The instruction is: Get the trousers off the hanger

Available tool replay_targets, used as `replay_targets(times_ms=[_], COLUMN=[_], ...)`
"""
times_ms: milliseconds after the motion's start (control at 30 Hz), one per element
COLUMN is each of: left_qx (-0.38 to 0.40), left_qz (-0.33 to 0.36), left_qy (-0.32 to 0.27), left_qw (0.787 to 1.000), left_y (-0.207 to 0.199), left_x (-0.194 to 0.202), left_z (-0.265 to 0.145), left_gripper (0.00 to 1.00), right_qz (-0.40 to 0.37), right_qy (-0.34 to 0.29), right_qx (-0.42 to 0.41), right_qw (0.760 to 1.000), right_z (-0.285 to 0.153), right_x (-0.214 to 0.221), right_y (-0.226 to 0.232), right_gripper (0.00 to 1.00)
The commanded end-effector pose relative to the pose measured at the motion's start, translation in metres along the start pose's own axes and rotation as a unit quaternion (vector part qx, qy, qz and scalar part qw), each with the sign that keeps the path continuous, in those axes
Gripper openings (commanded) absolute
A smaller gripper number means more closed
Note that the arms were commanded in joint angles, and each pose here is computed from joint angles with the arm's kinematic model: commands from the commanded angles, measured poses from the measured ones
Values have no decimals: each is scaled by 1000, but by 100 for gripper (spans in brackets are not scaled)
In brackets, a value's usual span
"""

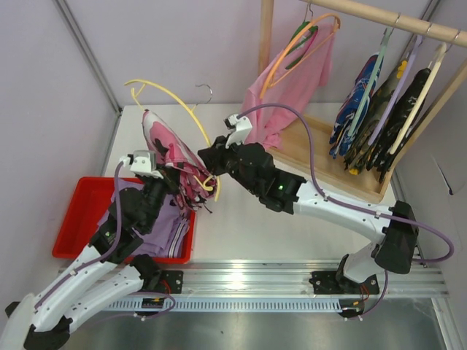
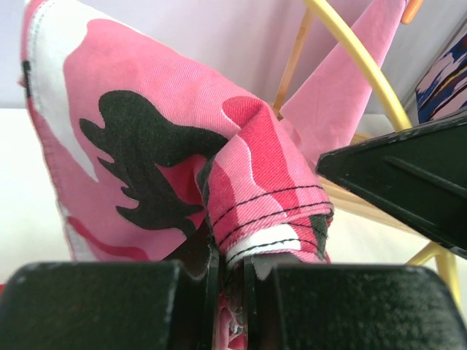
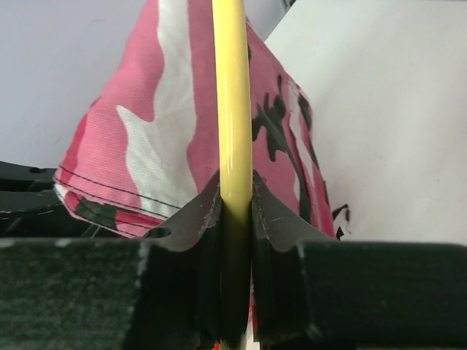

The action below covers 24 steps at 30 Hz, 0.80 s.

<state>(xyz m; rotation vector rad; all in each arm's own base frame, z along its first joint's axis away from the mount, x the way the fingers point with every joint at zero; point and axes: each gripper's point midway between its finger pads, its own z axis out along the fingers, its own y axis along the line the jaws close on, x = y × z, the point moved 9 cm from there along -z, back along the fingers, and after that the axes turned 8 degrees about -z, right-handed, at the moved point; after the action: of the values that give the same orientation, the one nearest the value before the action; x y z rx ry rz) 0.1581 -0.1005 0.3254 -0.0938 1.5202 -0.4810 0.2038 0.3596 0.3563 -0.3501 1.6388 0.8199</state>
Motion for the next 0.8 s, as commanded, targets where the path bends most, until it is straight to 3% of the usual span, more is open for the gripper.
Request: replay_targets(times_ms=[0,467,767], left_qx=[23,62,70], left_qz=[-109,-99,-103], left_qy=[-137,-134,-164], left_qw=[984,984,978], left_y=[-10,-27,-32], left_x=[-67,-72,-95], left_z=[-13,3,4], left_gripper=[0,0,0], right_qz=[-37,-56,-63], right_qy=[28,57,73], right_qx=[45,67,88], right_qw=[998,995,991], right_z=[6,3,-5], right_x=[24,62,74], right_y=[-18,-29,-38], right_gripper=[0,0,0])
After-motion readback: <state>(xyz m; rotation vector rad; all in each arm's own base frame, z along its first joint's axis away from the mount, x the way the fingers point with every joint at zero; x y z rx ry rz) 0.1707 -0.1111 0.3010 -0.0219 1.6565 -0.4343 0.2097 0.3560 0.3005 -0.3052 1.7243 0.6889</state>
